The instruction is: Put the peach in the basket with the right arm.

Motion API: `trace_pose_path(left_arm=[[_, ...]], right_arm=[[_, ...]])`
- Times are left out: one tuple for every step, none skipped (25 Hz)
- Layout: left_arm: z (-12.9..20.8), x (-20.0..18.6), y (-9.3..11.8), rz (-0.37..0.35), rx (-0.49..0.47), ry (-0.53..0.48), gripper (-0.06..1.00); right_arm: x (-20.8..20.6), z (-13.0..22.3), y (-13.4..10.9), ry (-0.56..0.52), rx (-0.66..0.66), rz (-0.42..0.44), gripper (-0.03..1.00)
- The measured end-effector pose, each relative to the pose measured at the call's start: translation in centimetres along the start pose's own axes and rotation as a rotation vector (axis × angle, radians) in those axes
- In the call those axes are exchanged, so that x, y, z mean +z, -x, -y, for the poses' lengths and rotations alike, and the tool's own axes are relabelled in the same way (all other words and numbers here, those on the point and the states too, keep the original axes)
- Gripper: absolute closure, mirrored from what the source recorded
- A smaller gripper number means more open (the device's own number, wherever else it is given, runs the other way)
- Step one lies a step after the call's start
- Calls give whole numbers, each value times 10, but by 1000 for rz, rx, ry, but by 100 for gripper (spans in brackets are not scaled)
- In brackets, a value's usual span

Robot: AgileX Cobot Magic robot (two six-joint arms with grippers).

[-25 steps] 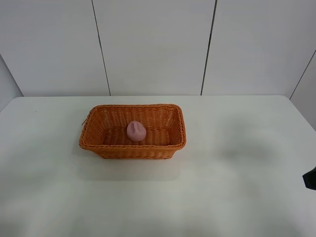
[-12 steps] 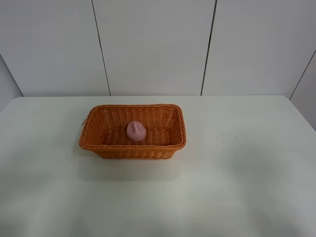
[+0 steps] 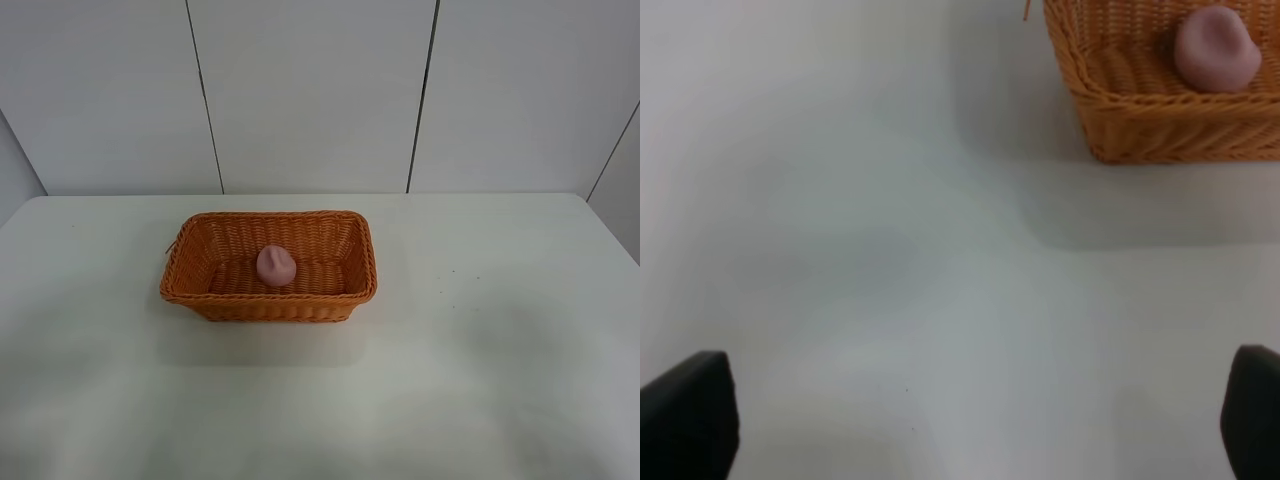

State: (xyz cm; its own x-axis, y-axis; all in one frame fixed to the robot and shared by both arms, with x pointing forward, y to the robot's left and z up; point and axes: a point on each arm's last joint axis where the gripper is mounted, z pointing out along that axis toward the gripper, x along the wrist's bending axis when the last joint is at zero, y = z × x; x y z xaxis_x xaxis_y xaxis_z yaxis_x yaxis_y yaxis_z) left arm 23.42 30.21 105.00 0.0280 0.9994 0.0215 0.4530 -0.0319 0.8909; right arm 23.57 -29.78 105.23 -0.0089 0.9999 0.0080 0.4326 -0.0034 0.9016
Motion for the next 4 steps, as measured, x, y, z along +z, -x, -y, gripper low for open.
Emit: trace_pose_path(left_arm=[[0,0,0,0,0,0,-5],[0,0,0,0,0,0,-5],[0,0,0,0,0,0,-5],[0,0,0,0,0,0,-5]], right_arm=[[0,0,0,0,0,0,27],[0,0,0,0,0,0,27],[0,0,0,0,0,0,27],[0,0,0,0,0,0,27]])
